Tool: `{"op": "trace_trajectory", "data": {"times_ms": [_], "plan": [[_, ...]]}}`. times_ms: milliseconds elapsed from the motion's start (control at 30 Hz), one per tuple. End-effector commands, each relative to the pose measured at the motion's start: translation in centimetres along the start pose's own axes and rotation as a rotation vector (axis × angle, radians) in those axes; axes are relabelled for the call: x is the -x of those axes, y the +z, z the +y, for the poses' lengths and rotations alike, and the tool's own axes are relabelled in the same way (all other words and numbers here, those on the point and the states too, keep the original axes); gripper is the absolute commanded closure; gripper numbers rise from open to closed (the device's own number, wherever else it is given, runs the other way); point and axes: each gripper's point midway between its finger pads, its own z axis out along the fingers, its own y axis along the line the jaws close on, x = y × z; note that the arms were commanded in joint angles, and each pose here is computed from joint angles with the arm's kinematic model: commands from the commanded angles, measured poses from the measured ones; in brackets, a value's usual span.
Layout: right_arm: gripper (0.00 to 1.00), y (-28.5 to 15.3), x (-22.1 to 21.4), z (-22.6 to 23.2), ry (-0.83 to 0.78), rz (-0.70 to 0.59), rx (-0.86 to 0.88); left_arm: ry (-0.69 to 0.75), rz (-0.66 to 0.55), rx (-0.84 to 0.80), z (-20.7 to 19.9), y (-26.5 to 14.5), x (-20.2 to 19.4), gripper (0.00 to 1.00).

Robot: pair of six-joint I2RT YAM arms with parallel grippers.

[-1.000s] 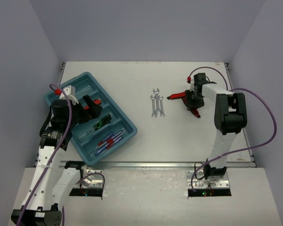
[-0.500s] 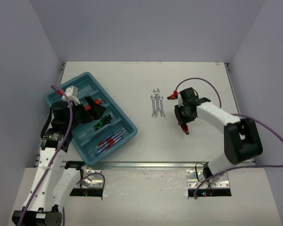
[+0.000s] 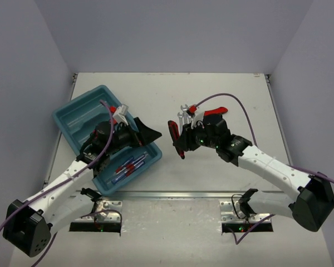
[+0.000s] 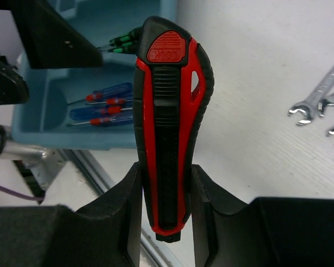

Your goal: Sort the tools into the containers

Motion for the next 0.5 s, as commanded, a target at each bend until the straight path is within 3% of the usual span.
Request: {"op": "trace_trajectory", "data": {"times_ms": [0, 267, 300, 400, 467], "plan": [[1.00, 0.0, 3.7, 4.7, 0.009, -0.145, 0.160, 0.020, -0.151, -0.154, -5.1, 0.8, 3.5, 0.02], [1.00, 0.2, 4.2, 7.7, -0.017, -0.160, 0.230, 0.004, -0.073, -0.129, -4.6, 3.7, 1.4, 0.33], [1.00, 0.3, 4.4, 8.0, -0.022, -0.159, 0.237, 0.004, -0.062, -0.132, -4.7, 4.0, 1.2, 0.41], [1.00, 0.7, 4.5, 8.1, -0.021, -0.159, 0.236, 0.022, -0.040, -0.147, -5.5, 4.6, 0.7, 0.79], [0.98, 0.8, 4.7, 7.7, -0.029, -0.173, 0.213, 0.034, -0.037, -0.121, -5.3, 4.9, 1.0, 0.96]]}}
